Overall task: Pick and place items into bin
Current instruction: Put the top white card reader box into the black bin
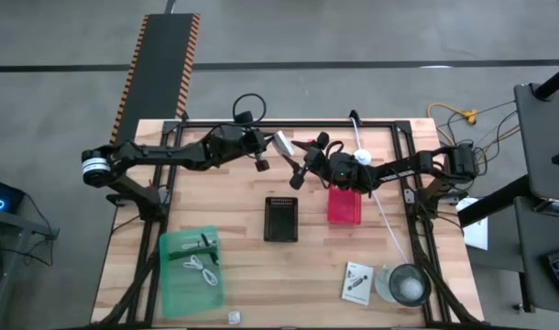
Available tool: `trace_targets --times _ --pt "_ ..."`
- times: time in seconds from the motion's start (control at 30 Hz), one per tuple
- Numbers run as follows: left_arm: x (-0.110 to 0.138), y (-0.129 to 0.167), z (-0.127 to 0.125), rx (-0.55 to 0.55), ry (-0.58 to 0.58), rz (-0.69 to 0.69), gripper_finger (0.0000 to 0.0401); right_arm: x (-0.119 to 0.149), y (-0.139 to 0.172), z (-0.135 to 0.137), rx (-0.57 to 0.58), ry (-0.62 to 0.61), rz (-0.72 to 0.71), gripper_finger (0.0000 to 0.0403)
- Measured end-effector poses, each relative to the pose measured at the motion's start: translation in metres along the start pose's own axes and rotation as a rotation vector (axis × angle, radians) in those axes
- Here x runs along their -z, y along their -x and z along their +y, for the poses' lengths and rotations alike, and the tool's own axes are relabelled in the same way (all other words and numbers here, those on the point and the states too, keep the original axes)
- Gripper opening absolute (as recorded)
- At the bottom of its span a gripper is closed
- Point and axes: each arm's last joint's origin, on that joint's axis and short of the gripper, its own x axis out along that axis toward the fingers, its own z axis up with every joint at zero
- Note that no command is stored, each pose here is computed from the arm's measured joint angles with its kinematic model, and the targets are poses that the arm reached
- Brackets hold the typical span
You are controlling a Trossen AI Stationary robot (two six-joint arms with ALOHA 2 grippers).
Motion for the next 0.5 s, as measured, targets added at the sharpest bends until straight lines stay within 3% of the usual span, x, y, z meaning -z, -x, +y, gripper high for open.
trace_targets --times 0.27,0.5 --pt "-0.0027 0.0006 -0.0017 0.074 -0.005 -0.054 0.0000 0.0001 -0.0003 -0.0006 0.001 -0.001 0.001 0.0167" --pt "-0.0025 0.0006 -0.0013 0.072 0.001 -0.051 0.0009 0.0006 -0.0005 -0.0015 0.017 0.023 0.007 0.0052"
